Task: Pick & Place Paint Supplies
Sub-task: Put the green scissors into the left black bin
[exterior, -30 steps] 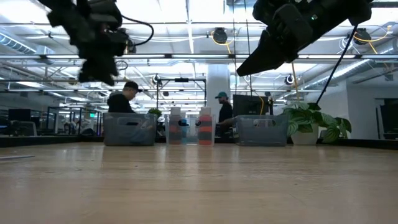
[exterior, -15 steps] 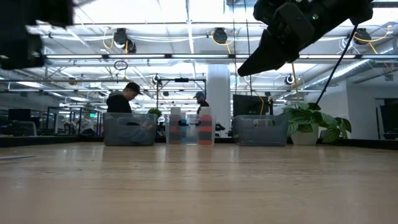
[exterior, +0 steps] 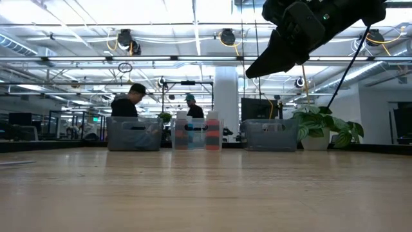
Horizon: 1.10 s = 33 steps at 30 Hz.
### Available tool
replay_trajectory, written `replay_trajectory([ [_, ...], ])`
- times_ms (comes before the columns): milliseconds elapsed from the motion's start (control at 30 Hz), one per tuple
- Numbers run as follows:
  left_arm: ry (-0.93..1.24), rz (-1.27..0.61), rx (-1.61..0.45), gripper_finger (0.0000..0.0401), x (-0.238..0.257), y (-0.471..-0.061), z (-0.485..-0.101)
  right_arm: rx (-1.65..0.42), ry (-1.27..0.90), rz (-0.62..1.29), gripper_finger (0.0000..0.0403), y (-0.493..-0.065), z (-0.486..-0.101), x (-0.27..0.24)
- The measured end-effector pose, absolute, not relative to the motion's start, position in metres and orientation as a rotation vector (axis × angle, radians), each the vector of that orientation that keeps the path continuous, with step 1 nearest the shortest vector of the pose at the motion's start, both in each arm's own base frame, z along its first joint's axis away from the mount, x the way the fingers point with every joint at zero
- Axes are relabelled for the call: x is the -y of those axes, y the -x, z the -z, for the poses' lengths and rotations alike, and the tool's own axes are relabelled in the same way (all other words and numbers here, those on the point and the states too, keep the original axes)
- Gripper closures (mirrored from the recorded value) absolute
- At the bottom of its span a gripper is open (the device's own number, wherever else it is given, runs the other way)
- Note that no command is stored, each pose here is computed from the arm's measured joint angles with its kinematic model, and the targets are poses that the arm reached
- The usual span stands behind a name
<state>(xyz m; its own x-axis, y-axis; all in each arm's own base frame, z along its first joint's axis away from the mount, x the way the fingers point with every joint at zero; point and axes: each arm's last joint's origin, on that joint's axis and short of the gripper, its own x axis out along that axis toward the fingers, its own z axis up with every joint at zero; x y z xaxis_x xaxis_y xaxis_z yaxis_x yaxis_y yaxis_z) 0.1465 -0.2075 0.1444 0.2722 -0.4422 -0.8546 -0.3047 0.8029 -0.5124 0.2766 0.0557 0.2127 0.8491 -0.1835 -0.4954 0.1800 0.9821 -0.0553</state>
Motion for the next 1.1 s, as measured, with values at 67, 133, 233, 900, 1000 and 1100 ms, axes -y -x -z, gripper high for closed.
replay_trajectory([
  [67,0.681,0.078,-1.378,0.0282,0.211,-0.144,-0.135,-0.523,0.007,0.192,0.0403,-0.277,-0.213,-0.056],
  [133,0.692,0.048,-1.396,0.0314,0.214,-0.142,-0.13,-0.523,0.007,0.193,0.0403,-0.277,-0.213,-0.056],
  [233,0.697,-0.007,-1.371,0.0365,0.214,-0.143,-0.125,-0.522,0.008,0.194,0.0403,-0.277,-0.213,-0.056],
  [900,0.423,-0.094,-1.114,0.0393,0.18,-0.195,-0.103,-0.495,-0.035,0.103,0.0403,-0.289,-0.202,-0.063],
  [1000,0.404,-0.102,-1.105,0.0391,0.174,-0.2,-0.103,-0.492,-0.062,0.003,0.0403,-0.302,-0.185,-0.07],
  [1100,0.383,-0.097,-1.105,0.0396,0.171,-0.206,-0.099,-0.492,-0.075,-0.026,0.0401,-0.314,-0.161,-0.075],
])
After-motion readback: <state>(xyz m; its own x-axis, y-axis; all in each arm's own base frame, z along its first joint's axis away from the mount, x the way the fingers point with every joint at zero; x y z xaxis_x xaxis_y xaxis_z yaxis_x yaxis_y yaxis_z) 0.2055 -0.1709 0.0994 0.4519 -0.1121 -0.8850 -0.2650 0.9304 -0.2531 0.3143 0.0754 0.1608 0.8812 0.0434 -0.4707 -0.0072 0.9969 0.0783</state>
